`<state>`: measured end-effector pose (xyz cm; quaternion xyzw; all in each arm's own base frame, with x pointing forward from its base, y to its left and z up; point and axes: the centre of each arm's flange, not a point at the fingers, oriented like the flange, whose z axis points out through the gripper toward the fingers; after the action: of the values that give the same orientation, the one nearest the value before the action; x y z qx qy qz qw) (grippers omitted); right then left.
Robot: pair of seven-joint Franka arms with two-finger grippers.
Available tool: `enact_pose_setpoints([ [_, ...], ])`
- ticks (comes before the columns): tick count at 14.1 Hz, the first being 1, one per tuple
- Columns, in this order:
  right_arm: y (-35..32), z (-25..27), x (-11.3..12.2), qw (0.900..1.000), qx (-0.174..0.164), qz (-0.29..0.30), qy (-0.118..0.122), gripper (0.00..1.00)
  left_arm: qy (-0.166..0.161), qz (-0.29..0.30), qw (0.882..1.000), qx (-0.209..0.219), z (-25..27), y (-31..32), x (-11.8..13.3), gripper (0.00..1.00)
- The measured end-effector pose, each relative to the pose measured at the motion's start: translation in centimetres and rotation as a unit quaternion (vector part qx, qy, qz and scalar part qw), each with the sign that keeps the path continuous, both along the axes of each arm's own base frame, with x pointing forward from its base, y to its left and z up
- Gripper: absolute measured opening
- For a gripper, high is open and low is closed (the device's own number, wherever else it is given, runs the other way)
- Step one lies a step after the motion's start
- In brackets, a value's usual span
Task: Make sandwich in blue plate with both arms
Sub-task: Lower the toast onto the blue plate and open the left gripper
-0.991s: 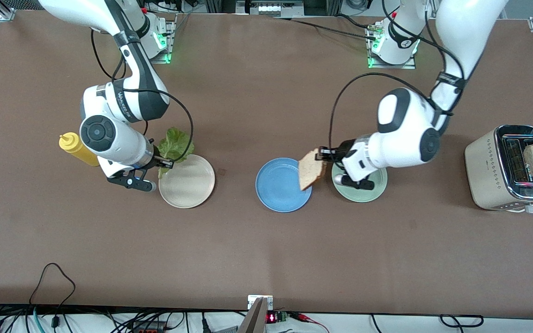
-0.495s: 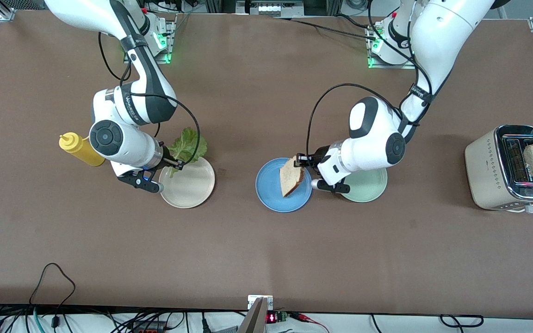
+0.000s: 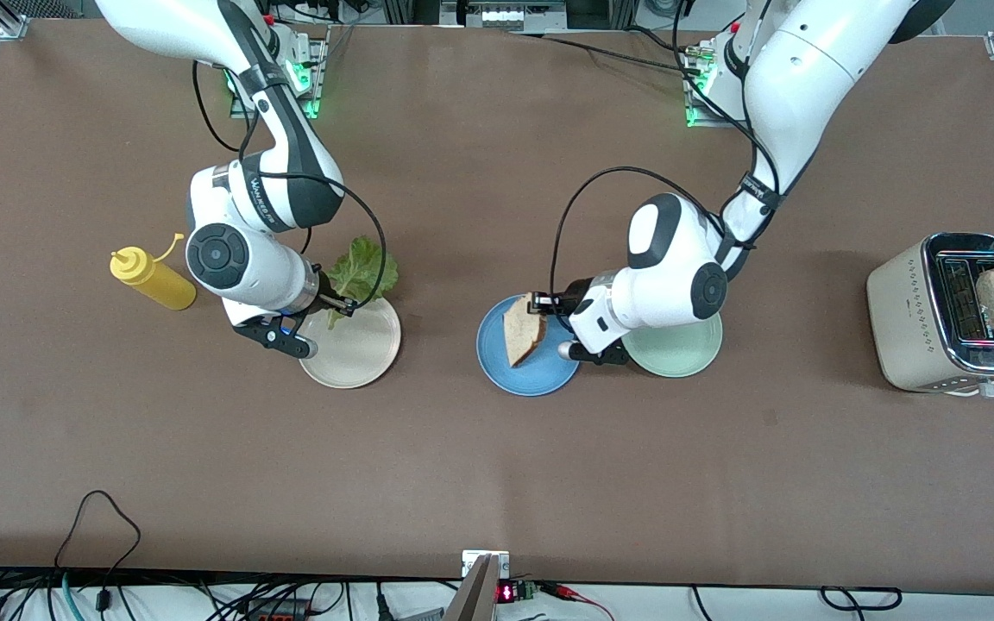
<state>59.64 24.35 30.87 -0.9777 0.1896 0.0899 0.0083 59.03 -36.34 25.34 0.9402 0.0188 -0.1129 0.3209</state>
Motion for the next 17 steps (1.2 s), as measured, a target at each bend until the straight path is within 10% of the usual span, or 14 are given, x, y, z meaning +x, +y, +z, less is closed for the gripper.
enact_pose_setpoints([
  [10, 1.5, -0.3, 0.2, 1.000, -0.003, -0.004, -0.003, 0.04, 0.015, 0.013, 1.000, -0.009, -1.0, -0.4, 0.1, 0.12],
  [17, 2.0, -1.1, 0.2, 0.999, -0.009, -0.035, 0.003, 0.04, 0.005, 0.030, 0.999, -0.013, -1.3, 1.8, 2.4, 0.80],
])
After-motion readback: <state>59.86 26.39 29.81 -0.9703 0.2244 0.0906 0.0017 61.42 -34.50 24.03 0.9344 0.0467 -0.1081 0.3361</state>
